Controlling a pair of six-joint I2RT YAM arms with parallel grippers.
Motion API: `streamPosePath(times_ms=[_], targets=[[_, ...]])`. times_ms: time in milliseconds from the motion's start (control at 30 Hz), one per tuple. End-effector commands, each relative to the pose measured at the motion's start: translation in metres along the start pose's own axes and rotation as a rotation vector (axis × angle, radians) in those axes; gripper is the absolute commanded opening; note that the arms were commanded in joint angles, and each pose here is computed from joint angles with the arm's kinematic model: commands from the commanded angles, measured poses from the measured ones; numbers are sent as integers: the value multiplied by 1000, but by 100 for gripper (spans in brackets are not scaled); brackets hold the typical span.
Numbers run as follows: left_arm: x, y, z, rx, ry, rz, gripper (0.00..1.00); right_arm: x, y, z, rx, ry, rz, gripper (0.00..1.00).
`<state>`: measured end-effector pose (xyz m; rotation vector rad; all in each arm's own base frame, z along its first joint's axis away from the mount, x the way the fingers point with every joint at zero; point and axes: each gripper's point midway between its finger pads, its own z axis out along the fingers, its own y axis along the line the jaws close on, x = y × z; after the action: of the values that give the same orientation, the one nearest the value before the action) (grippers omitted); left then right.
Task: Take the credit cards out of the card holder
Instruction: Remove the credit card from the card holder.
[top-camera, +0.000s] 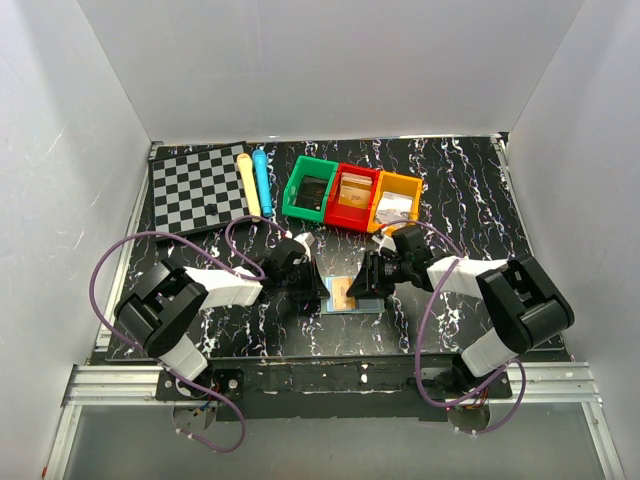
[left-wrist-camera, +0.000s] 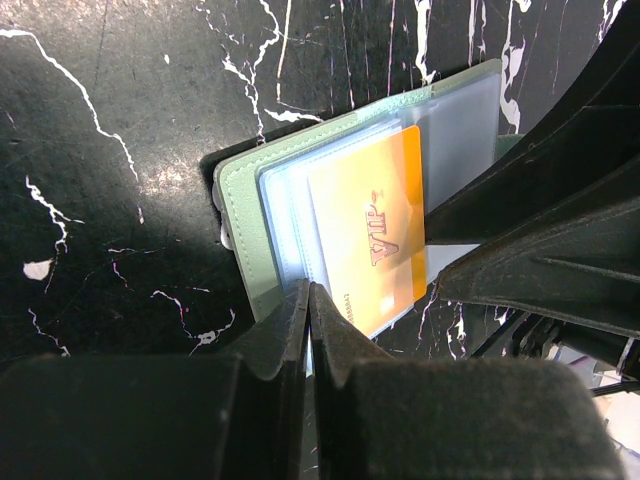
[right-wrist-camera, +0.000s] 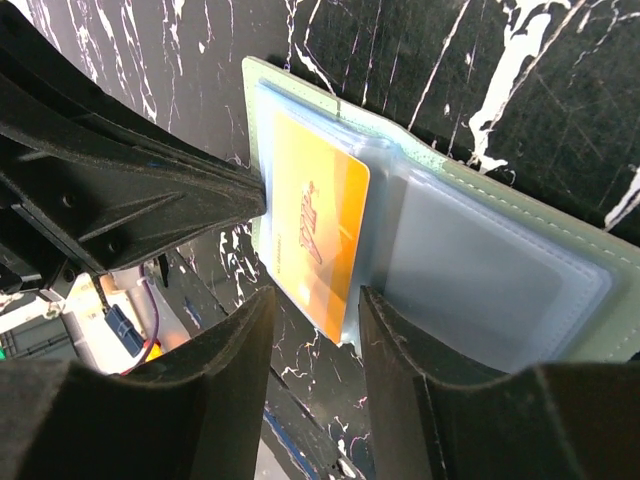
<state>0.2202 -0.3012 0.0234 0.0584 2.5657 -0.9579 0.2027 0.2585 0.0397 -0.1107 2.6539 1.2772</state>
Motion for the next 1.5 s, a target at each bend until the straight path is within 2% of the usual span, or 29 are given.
streamPosePath(times_ms=[0, 133, 233, 633, 733, 867, 967, 1300, 1467], targets=[[10, 19, 2, -84, 30, -9, 1, -12, 14, 2, -53, -8, -34, 46], [12, 22, 3, -90, 36, -12, 1, -11, 15, 2, -60, -3, -30, 43], [13, 24, 4, -96, 42, -15, 0, -11, 18, 3, -85, 2, -36, 36], [20, 30, 5, -108, 56, -26, 0, -10, 20, 2, -118, 0, -25, 30], [20, 31, 7, -112, 60, -28, 0, -10, 21, 2, -129, 4, -25, 32], [22, 33, 9, -111, 63, -33, 0, -7, 18, 4, -119, 21, -8, 47], [24, 35, 9, -114, 67, -34, 0, -6, 15, 5, -106, 24, 0, 50], [22, 33, 6, -102, 54, -36, 0, -7, 9, 6, -72, 28, 12, 50], [21, 31, 6, -95, 55, -36, 0, -6, 16, 5, -112, 28, -6, 44]])
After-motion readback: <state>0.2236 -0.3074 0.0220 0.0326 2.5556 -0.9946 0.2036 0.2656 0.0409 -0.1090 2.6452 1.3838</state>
